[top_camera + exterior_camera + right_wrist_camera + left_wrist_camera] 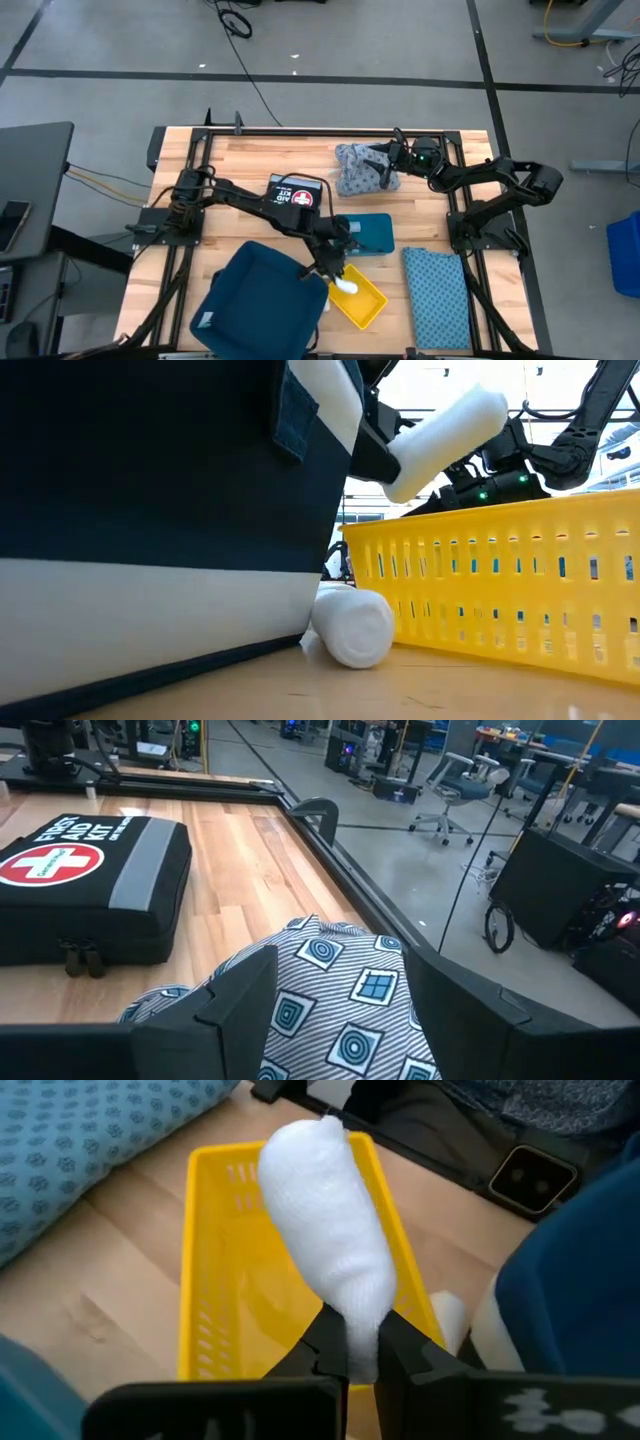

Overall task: Pick & place medical supplies in basket/bin
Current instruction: Put the top white gauze into the yellow bin, then put the bottom white gauze into the yellow bin

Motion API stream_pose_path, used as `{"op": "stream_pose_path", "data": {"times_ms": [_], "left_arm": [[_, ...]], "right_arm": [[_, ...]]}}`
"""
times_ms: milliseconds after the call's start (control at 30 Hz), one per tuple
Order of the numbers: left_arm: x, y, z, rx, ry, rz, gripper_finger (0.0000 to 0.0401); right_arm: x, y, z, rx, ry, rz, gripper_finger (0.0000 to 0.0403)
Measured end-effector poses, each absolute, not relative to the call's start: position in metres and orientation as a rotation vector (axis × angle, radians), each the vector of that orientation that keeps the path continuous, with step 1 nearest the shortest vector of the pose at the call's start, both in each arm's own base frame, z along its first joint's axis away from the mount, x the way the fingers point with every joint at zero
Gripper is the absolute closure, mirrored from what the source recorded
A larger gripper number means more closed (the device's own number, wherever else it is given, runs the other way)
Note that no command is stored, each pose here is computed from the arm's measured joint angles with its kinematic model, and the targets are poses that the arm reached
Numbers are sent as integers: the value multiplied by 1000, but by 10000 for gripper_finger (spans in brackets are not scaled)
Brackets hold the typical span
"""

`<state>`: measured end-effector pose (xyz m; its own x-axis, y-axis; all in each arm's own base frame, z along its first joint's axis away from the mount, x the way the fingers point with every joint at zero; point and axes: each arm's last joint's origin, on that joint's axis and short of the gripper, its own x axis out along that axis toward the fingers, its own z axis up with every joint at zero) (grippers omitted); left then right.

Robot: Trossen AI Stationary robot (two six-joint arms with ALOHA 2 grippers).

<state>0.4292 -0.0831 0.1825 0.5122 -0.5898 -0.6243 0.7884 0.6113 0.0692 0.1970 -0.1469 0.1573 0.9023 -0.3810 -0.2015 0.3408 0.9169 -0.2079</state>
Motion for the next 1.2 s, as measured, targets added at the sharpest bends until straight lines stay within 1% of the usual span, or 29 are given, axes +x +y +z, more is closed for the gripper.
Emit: {"op": "stream_pose_path", "data": {"times_ms": [67, 267, 567, 833, 1033, 1200], "left_arm": [[429, -83, 182, 377, 593, -854, 378], [429, -83, 183, 375, 593, -851, 326], [431, -83, 184, 335, 598, -803, 289], [432, -83, 185, 303, 593, -809, 246], [433, -82, 186, 309, 596, -778, 235], [431, -80, 197, 412, 568, -712, 235]], "right_arm": [[197, -147, 157, -168, 242, -375, 170], [197, -147, 156, -163, 250, -374, 170], [197, -147, 156, -162, 253, -373, 170], [197, -147, 156, -161, 253, -372, 170], [197, -147, 156, -161, 253, -372, 170], [197, -147, 156, -161, 253, -371, 170]]}}
